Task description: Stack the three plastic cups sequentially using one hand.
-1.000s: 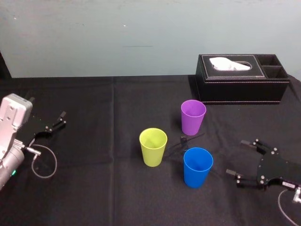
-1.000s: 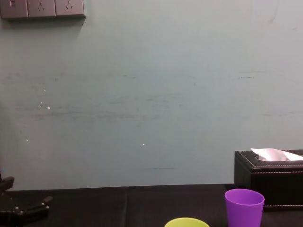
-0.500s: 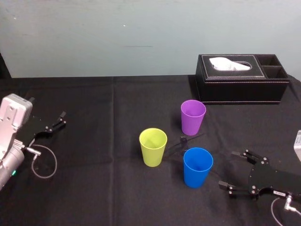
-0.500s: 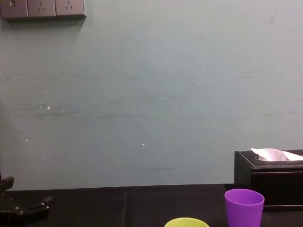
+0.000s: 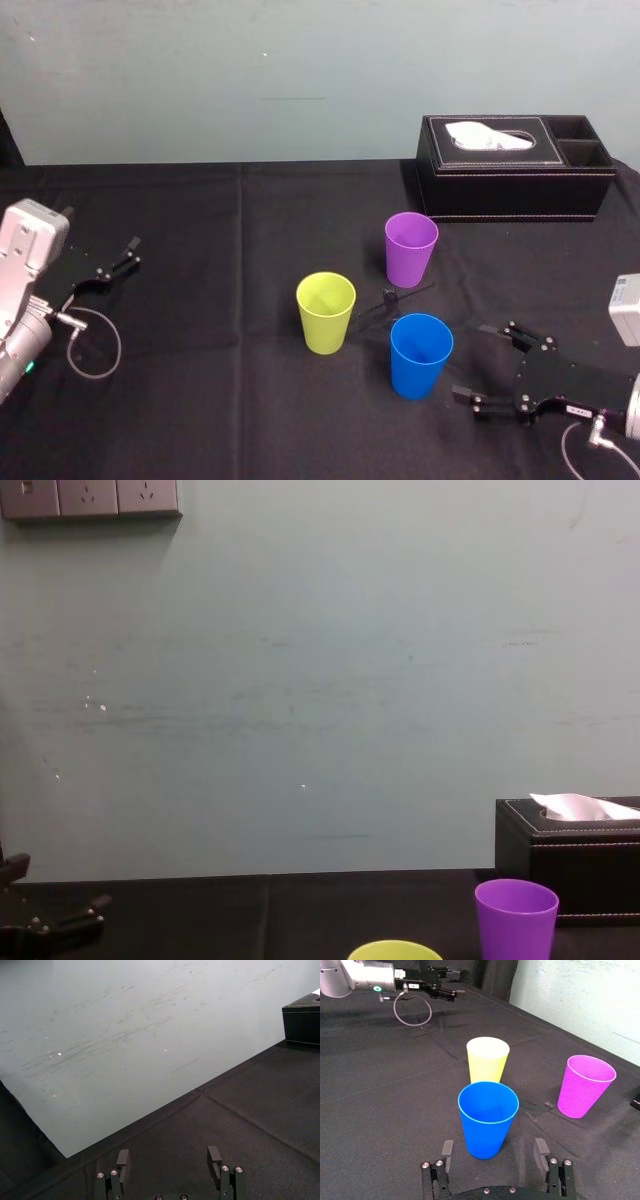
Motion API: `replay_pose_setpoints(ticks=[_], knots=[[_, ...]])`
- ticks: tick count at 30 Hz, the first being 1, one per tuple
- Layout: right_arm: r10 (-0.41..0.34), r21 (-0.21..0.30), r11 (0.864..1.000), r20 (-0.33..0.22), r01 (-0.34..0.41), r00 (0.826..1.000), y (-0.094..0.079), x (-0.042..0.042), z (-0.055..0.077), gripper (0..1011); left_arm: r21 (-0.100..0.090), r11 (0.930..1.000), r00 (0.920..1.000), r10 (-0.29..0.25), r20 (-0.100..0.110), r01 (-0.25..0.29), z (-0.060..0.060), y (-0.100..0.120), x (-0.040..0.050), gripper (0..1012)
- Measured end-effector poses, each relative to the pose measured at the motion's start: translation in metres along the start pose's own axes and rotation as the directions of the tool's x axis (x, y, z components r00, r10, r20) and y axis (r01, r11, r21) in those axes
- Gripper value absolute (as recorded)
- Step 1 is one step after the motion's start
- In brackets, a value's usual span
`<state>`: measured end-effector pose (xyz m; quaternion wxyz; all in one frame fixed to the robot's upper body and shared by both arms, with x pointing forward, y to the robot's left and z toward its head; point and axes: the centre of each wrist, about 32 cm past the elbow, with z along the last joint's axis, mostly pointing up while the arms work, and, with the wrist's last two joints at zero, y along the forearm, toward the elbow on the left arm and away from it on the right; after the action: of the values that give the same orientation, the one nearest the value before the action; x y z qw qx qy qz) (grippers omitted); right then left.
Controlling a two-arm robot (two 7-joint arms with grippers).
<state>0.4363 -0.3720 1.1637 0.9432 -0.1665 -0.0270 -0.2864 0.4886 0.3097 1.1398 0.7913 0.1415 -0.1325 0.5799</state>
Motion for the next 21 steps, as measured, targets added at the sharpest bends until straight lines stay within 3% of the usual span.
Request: replay_pose_setpoints(ticks=[21], knots=[[0.022, 0.019, 1.0, -0.04, -0.021, 0.999, 0.014, -0.0008, -0.002, 1003, 0.0, 1.0, 1.0, 0.0, 0.0, 0.0, 0.0, 0.0, 0.0, 1010]])
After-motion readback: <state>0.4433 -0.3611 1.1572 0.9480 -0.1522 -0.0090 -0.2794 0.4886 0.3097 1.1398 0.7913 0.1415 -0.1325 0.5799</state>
